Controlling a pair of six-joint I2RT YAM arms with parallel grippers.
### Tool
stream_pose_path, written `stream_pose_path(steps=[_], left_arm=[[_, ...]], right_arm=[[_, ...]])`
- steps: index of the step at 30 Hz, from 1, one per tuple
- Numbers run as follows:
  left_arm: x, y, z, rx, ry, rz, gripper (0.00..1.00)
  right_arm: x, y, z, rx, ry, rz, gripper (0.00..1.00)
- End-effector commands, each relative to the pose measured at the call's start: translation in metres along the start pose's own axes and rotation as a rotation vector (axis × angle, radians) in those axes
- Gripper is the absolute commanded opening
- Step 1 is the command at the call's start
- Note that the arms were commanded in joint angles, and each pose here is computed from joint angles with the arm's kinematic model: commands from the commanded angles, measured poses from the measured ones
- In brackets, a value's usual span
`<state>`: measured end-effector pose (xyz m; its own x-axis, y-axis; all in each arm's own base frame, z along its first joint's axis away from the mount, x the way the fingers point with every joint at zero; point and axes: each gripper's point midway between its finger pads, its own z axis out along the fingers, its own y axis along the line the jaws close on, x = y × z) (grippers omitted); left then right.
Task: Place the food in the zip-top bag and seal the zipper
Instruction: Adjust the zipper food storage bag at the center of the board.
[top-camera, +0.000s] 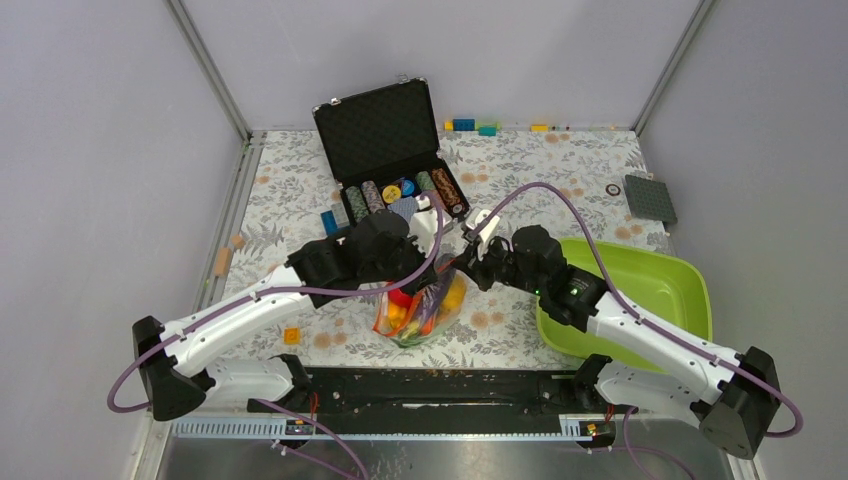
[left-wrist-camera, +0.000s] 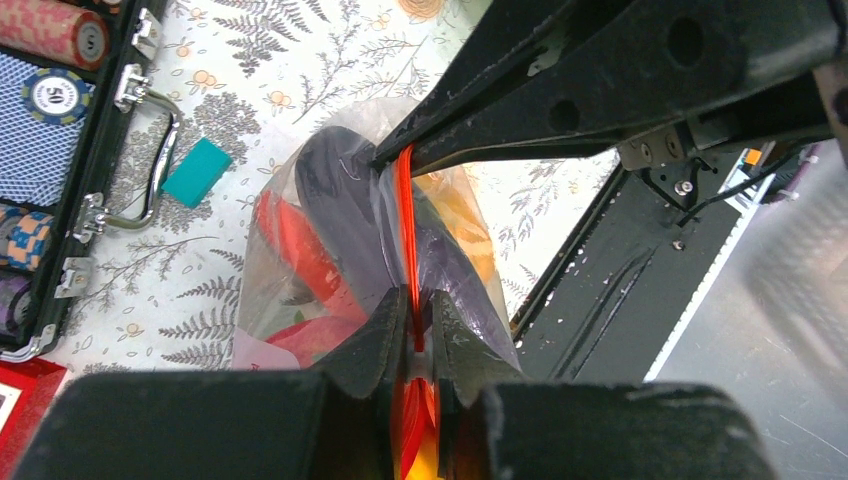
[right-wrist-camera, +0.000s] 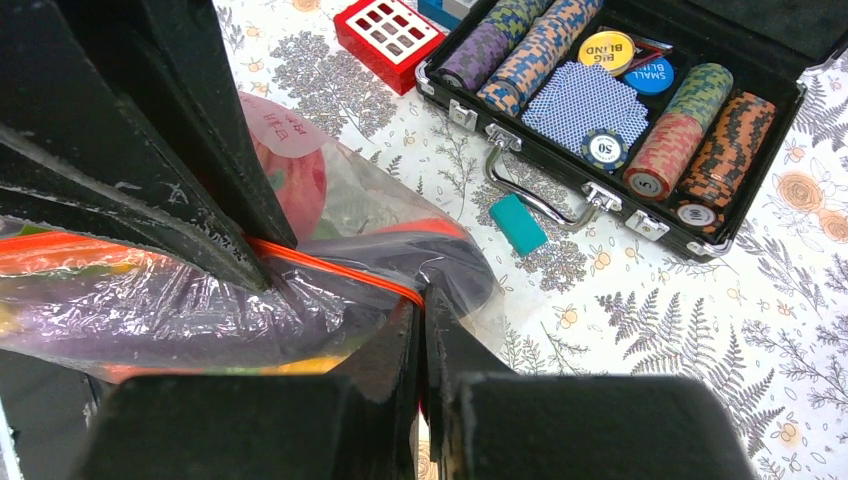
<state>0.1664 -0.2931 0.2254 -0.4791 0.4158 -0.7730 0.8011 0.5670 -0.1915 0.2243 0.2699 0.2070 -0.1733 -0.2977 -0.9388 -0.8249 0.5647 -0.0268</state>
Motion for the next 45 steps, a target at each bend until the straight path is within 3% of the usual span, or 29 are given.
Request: stream_pose_path(steps=[1,8,9,10,12,15,16,22,27,30,39,45], left_arm=[[0.075,-0.033,-0.044,0.165,0.310,-0.059,0.00],[0.004,-0.037,-0.037,0.135,0.127,-0.088,0.00],[-0.006,-0.039,-0.034,0.145,0.093,-0.098,0.00],[-0.013,-0.042,-0.030,0.156,0.069,-0.105,0.00],[-0.025,-0.039,-0.019,0.130,0.036,-0.150,0.00],[-0.024,-0.010,-0.001,-0.029,0.042,-0.267,0.00],[-0.022,-0.006,0.003,-0.049,0.048,-0.303,0.00],[-0.043,-0.006,0.014,-0.021,-0.081,-0.409,0.00],[-0.065,0.025,0.014,-0.191,-0.230,-0.545,0.00],[-0.081,0.032,0.009,-0.213,-0.326,-0.600,0.00],[-0.094,0.033,0.025,-0.264,-0.404,-0.681,0.00],[-0.099,0.052,0.032,-0.438,-0.517,-0.789,0.00]], right_arm=[[0.034,-0.108,-0.037,0.456,0.126,-0.023,0.00],[0.009,-0.090,-0.035,0.347,0.036,-0.033,0.03],[0.004,-0.084,-0.034,0.313,0.013,-0.026,0.13],[-0.003,-0.076,-0.033,0.274,-0.017,-0.014,0.37],[-0.015,-0.064,-0.035,0.218,-0.072,0.015,0.65],[-0.031,-0.060,-0.048,0.226,-0.160,0.066,0.94],[-0.035,-0.059,-0.055,0.230,-0.184,0.081,0.99],[-0.032,-0.034,-0.068,0.130,-0.205,0.131,1.00],[-0.045,-0.025,-0.076,0.093,-0.249,0.178,1.00],[-0.047,-0.023,-0.075,0.080,-0.254,0.197,1.00],[-0.039,-0.006,-0.060,-0.018,-0.200,0.314,1.00],[-0.031,-0.002,-0.049,0.025,-0.115,0.364,1.00]])
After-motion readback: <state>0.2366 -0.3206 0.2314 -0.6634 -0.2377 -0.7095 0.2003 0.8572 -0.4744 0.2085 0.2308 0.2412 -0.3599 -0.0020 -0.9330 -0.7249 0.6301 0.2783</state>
